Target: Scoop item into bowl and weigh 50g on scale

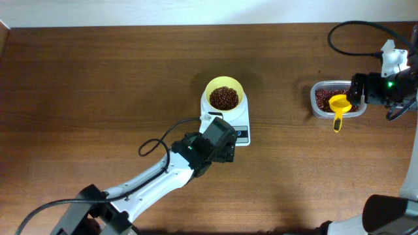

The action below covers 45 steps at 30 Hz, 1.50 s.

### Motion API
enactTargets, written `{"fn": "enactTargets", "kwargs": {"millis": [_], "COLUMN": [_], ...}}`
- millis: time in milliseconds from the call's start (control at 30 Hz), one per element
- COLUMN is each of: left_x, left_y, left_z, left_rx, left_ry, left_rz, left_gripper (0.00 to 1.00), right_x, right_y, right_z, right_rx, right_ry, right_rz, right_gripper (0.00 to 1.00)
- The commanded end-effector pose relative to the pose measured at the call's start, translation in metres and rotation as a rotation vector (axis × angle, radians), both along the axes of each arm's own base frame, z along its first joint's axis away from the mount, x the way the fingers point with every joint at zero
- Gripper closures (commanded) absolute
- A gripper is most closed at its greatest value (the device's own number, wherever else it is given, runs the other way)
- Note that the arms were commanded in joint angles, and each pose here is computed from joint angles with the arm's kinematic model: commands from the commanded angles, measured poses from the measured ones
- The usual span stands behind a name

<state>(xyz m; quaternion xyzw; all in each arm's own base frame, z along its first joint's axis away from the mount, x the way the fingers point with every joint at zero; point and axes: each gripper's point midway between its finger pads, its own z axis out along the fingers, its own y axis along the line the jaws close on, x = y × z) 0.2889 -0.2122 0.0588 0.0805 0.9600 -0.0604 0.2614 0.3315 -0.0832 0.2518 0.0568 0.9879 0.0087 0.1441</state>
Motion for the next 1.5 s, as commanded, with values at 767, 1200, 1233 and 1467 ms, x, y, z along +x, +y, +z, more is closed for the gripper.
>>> {"fn": "enactTargets", "kwargs": {"millis": [767, 1200, 1233, 1467], "left_x": [-0.031, -0.045, -0.045, -0.044], "left_y": [0.166, 0.191, 0.191, 0.193], "left_z": [0.182, 0.148, 0.146, 0.098], "left_rx": [-0.190, -0.133, -0.128, -0.076], "left_ry": [-1.093, -1.150, -1.143, -0.952], "left_rz": [0.057, 0.132, 0.128, 0.125], "left_gripper": [0.01, 0.01, 0.01, 0.02], "right_x": [0.002, 0.002, 0.002, 0.002], "right_y": [0.000, 0.000, 0.000, 0.000], "right_z": [0.006, 0.006, 0.006, 0.006], "right_rx": [-0.015, -0.015, -0.015, -0.015], "right_ry": [-0.017, -0.017, -0.017, -0.017], "right_rz": [0.007, 0.007, 0.007, 0.007], "right_gripper": [0.01, 0.01, 0.01, 0.01]}}
